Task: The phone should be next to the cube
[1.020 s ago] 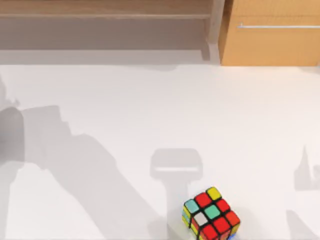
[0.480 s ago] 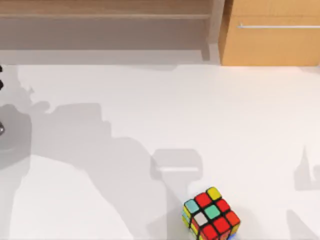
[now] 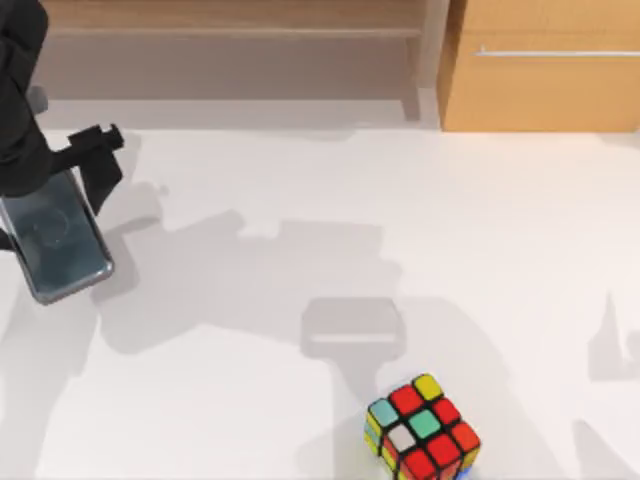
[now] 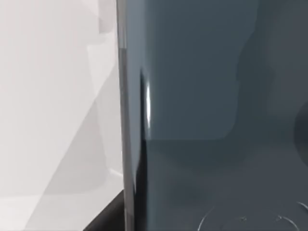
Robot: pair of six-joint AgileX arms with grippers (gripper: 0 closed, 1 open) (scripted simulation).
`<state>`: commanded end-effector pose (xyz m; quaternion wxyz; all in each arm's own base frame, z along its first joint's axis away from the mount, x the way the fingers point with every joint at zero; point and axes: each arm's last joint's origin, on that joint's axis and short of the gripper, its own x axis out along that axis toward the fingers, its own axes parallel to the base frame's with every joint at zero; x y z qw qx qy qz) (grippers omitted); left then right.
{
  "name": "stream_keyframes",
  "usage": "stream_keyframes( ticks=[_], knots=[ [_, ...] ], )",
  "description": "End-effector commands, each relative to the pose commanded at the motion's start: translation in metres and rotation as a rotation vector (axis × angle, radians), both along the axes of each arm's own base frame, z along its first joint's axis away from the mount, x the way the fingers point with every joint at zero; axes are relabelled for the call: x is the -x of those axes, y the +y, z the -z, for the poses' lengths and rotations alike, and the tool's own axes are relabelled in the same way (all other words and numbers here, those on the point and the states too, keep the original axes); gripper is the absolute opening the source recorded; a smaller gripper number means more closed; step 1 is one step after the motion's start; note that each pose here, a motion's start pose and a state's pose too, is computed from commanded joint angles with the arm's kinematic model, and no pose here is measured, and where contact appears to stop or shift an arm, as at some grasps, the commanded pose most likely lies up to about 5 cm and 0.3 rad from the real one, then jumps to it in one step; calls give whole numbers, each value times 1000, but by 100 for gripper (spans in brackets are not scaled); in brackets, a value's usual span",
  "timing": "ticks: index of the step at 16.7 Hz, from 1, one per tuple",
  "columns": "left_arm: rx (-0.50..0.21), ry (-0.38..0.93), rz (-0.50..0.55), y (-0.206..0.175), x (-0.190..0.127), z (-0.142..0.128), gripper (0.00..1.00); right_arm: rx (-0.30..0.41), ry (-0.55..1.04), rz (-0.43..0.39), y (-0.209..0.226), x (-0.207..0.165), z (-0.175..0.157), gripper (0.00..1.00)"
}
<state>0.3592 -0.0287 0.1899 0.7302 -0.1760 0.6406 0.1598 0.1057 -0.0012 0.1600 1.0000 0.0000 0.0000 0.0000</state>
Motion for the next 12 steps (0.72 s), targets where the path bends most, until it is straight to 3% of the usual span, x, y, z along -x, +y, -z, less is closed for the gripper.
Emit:
stream_keyframes(
  ticks=[7, 12],
  knots=[
    [3, 51, 215, -104, 57, 2, 0, 0, 0, 0, 0, 0, 0, 100],
    [-7, 85, 360, -154, 111, 6, 0, 0, 0, 0, 0, 0, 0, 100]
  ],
)
